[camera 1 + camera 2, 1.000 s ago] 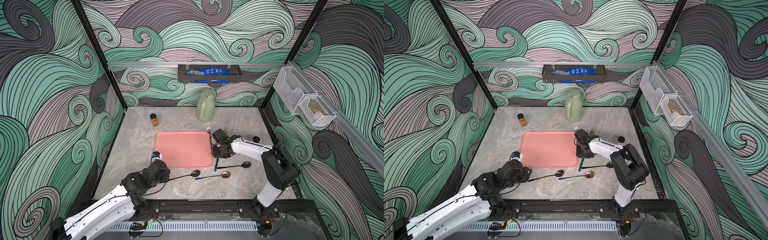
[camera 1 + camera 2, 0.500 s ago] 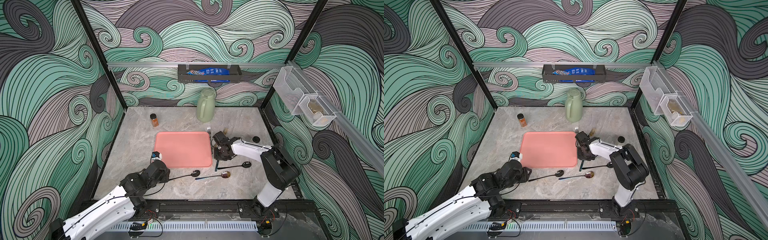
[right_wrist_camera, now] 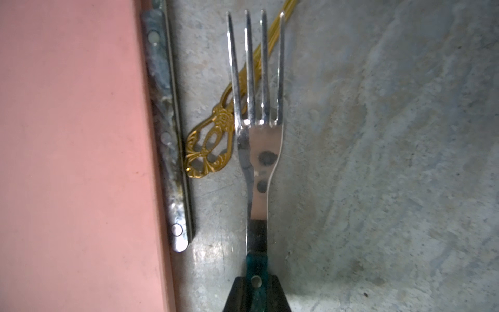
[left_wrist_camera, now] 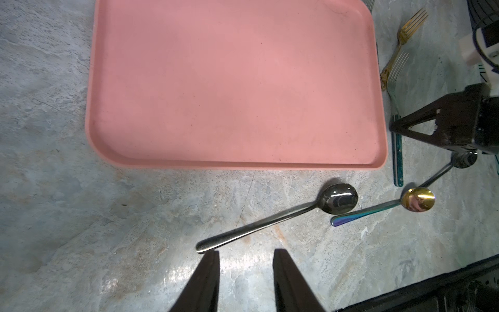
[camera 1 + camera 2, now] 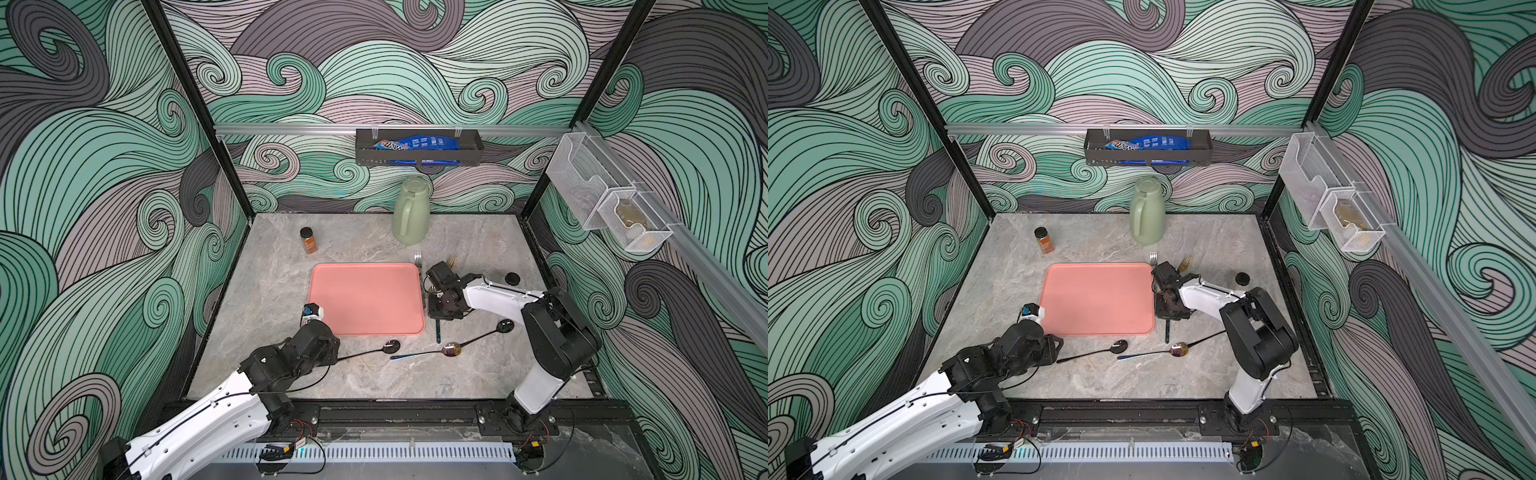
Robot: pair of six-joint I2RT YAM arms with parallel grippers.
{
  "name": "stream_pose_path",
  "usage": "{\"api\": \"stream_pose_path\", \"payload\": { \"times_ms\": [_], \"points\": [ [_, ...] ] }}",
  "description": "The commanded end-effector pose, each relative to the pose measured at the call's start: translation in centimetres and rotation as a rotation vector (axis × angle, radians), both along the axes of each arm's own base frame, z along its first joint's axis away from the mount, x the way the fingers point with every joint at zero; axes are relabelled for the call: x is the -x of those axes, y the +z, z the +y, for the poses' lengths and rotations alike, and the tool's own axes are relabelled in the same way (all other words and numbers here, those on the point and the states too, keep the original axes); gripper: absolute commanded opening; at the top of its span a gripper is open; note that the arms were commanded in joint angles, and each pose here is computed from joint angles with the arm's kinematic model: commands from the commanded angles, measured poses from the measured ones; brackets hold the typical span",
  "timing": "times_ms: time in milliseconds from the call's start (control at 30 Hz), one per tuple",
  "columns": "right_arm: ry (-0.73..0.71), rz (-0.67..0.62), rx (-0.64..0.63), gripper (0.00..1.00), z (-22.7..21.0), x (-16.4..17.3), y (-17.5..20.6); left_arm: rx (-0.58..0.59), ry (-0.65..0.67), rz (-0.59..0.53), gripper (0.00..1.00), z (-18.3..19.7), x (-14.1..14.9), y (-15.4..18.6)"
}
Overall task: Set the spoon and fork side by side
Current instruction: Pick up the fork at the center of the board, then place the fork on the tray.
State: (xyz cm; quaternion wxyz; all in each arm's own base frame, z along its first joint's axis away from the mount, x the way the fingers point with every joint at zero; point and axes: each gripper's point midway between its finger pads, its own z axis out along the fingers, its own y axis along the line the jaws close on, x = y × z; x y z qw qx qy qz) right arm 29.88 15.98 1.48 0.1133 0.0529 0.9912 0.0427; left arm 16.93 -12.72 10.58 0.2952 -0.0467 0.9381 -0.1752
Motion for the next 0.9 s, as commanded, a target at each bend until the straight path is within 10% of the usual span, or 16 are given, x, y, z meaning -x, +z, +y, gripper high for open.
{"api": "stream_pose_path", "payload": {
  "times_ms": [0,400,867],
  "points": [
    [-0.021,-0.045,-0.031,0.09,0.1,-1.1,2.4,-0.011,0.008,0.009,0.37,0.6,0.4,-0.2],
    [0.038,-0.192,-0.157,0.04,5.8,-3.9,11.5,-0.06,0.062,-0.106,0.37,3.2,0.0,2.8],
    [0.192,-0.18,-0.214,0.02,19.7,-6.9,12.2,-0.091,0.104,-0.13,0.37,4.5,0.0,3.9]
  ]
}}
